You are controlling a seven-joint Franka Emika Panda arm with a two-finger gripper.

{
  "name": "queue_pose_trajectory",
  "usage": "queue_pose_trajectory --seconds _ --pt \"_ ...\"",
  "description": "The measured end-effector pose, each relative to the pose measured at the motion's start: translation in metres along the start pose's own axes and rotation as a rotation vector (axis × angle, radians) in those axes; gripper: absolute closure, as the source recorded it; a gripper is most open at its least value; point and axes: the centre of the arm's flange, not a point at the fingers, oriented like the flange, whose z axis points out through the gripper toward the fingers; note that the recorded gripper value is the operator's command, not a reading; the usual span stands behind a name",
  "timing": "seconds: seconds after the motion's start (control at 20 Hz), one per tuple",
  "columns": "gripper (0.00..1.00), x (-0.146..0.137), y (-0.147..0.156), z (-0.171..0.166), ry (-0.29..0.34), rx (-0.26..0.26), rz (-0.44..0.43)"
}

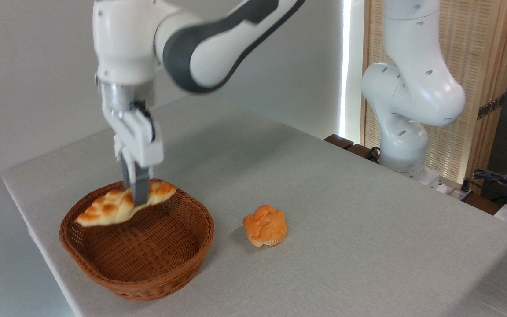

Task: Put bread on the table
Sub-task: 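Lift the braided bread out of the basket, then carry the bread beside the orange bun and lower it onto the table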

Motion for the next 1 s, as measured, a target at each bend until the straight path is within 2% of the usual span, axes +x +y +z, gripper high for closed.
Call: queue_pose_trajectory --seconds 0.15,0.35,0.5,0.55,0.6,0.65,0.7,0.8,0.85,1.0 --pt "0.87 -0.024 0.021 -0.03 -0.07 -0.043 -0.001" --pt "0.81 -0.067 0.063 -0.025 -0.131 -0.071 0.004" --pt "0.78 -0.09 0.092 -0.027 -0.141 -0.078 0.021" --pt "0.72 -0.097 0.099 -0.029 -0.137 -0.083 0.025" --pt "0.49 -0.103 0.105 -0.028 -0.137 -0.091 0.03" --pt "0.4 -0.107 0.111 -0.025 -0.14 -0.1 0.035" --pt "0.35 -0.11 0.117 -0.02 -0.148 -0.11 0.044" --pt "0.06 -0.111 0.127 -0.008 -0.168 -0.128 0.061" --pt "0.0 -0.112 0.132 0.0 -0.181 -0.139 0.07" --pt "0.0 -0.111 0.138 0.019 -0.192 -0.147 0.081"
